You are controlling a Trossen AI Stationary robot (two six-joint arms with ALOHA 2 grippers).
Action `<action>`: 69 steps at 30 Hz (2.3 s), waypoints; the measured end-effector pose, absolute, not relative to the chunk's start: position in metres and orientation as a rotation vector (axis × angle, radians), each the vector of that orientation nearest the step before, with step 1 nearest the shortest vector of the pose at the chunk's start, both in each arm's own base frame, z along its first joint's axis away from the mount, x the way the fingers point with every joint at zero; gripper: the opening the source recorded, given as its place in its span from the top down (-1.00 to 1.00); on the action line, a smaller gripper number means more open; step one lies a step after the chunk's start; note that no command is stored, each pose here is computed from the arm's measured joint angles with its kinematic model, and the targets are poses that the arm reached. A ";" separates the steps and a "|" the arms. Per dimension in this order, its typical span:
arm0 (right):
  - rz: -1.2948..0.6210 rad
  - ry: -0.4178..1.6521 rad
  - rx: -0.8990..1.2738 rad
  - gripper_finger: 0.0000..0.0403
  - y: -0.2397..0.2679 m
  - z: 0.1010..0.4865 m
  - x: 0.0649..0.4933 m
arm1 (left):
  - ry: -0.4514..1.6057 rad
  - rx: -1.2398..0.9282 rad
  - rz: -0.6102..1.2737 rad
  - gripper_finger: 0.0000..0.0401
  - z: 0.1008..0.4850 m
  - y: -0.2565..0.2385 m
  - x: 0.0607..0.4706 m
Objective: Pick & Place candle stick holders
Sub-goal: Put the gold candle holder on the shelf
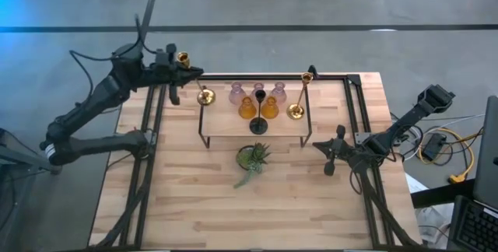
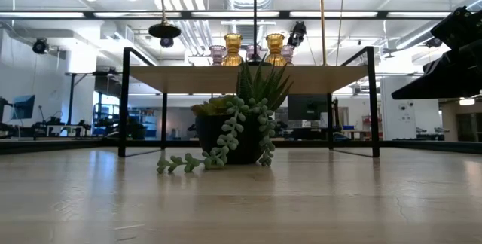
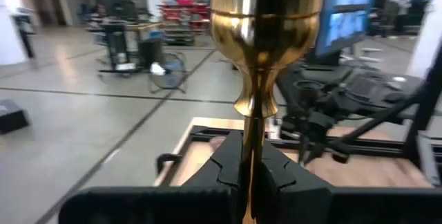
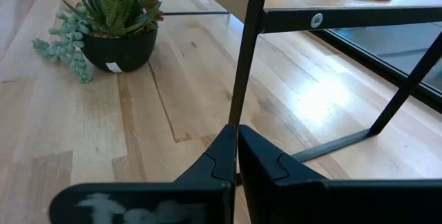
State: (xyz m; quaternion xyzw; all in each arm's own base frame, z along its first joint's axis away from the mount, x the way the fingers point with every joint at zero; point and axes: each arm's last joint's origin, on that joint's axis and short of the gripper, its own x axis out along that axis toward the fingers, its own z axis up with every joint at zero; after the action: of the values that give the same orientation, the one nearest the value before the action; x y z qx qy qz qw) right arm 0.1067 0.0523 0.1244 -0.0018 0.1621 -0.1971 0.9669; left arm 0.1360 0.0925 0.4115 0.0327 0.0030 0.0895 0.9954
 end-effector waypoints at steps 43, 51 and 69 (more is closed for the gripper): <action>-0.399 0.328 -0.004 0.96 0.052 0.124 0.107 | 0.108 0.051 0.038 0.95 0.336 0.106 0.181; -0.399 0.328 -0.004 0.96 0.052 0.124 0.107 | 0.125 0.056 0.036 0.95 0.331 0.111 0.187; -0.399 0.328 -0.004 0.96 0.052 0.124 0.107 | 0.124 0.093 0.035 0.95 0.327 0.111 0.188</action>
State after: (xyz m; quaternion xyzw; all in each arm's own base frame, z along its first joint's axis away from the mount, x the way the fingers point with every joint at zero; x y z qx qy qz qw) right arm 0.1067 0.0523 0.1243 -0.0018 0.1622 -0.1973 0.9668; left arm 0.1878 0.1110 0.3274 0.0465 0.0622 0.0173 0.9968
